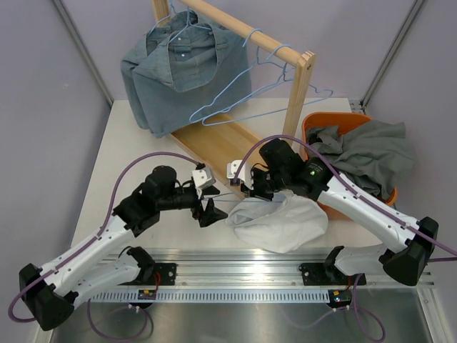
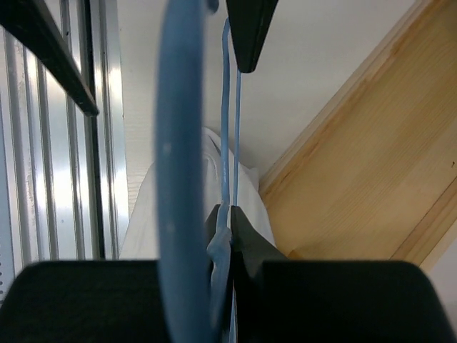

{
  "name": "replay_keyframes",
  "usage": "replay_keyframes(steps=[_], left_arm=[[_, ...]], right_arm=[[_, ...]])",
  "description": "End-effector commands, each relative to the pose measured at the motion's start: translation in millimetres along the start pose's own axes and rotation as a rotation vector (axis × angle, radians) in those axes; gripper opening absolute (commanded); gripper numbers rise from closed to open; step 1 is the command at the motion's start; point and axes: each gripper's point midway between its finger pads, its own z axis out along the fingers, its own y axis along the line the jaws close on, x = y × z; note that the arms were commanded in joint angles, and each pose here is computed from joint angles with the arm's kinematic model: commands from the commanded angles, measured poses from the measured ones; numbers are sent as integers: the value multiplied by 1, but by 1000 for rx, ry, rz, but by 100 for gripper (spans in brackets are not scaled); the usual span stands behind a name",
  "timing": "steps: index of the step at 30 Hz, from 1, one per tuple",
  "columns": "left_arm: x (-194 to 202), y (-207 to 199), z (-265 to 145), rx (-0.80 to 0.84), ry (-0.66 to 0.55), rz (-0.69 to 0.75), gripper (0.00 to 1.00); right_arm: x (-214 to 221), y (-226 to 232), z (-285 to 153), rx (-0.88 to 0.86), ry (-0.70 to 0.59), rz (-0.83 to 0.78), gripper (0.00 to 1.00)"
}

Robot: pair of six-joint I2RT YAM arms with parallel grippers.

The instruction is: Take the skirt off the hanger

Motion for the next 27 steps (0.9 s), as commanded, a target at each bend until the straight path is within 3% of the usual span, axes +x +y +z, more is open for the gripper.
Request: replay_keyframes(steps=[1, 3, 9, 22, 27], left_arm=[[-23, 17, 1, -92, -39, 129, 85], [-7, 31, -5, -162, 14, 186, 85], [22, 30, -10, -165, 61, 181, 85], [37, 35, -16, -187, 115, 234, 80], [41, 38, -16, -194, 135, 246, 57]], right_arm=[[-8, 1, -14, -37, -17, -81, 0], [-2, 7, -26, -43, -21, -129, 0], [6, 12, -40, -59, -45, -141, 0], [7, 27, -45, -134, -93, -128, 0], [3, 29, -44, -147, -112, -95, 0]])
